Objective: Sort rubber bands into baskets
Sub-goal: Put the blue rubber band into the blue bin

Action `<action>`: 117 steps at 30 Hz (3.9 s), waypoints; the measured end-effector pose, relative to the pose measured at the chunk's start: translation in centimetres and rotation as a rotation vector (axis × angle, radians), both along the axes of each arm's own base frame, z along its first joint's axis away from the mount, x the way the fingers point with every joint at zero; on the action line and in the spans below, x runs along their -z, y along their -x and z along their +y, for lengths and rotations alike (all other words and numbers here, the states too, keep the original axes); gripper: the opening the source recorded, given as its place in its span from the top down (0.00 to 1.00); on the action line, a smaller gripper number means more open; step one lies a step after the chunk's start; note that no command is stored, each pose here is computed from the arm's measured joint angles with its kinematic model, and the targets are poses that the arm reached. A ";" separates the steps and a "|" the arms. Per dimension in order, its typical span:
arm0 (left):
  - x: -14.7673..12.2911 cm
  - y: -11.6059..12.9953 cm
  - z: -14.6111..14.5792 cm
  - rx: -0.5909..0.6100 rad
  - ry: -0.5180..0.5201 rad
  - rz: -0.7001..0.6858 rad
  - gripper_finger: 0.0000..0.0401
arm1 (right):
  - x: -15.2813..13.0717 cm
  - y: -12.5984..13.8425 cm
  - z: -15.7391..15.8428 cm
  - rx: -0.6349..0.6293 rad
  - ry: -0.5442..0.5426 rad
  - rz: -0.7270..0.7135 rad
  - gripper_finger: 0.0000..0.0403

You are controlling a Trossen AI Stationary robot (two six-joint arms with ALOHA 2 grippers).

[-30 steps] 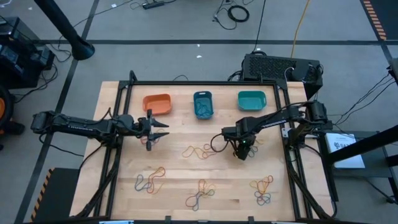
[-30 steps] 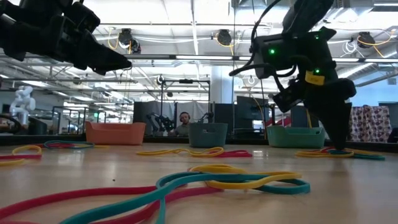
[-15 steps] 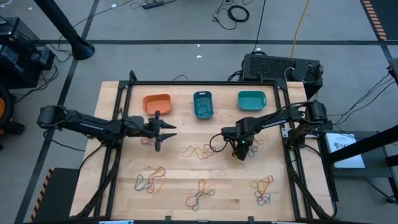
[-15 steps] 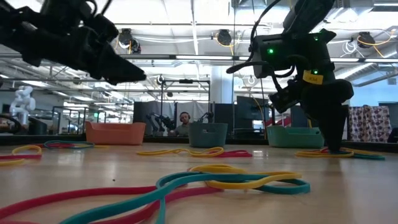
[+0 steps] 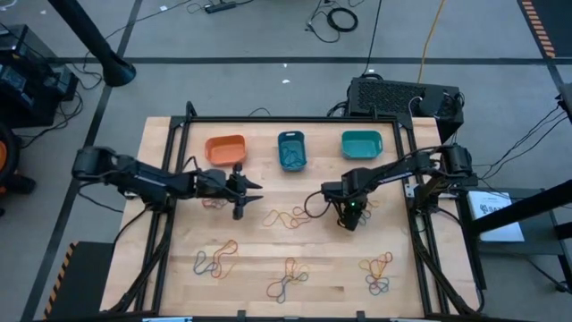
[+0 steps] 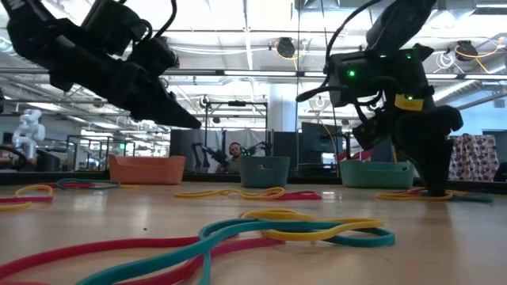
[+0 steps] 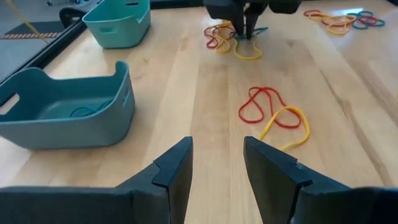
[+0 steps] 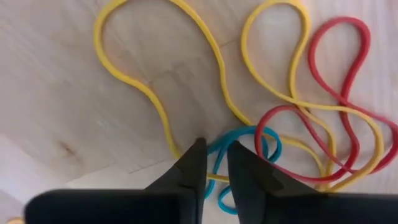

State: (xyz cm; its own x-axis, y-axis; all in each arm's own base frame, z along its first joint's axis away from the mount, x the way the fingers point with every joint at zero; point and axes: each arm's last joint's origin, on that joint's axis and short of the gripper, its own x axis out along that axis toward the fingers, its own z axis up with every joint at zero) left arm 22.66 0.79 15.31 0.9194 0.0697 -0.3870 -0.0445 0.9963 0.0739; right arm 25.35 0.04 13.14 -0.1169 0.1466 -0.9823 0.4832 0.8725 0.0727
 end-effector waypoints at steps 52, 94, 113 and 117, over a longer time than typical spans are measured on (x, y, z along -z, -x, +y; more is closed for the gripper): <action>0.1 1.3 0.8 -0.181 -0.242 0.251 0.62 | -9.7 -10.7 -12.4 -0.270 0.523 -0.868 1.00; -2.1 2.0 0.7 -0.134 -0.264 0.148 0.62 | -10.9 -10.5 -2.4 -0.197 -0.167 -0.892 0.70; -2.2 1.8 -1.7 0.109 0.087 0.068 0.62 | -11.3 -8.1 13.8 0.047 -0.317 -0.734 0.70; -1.7 2.2 -3.4 0.155 0.167 0.089 0.62 | -11.3 -6.8 16.4 0.119 -0.371 -0.671 0.70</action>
State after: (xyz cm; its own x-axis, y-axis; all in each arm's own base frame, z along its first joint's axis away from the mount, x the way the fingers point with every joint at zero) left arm 20.44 -2.64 17.05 0.8760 -0.1411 -0.4612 0.1089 0.9894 -0.0958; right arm 32.17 16.48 24.44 0.5232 0.4542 -0.7211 0.3211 0.6787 0.6605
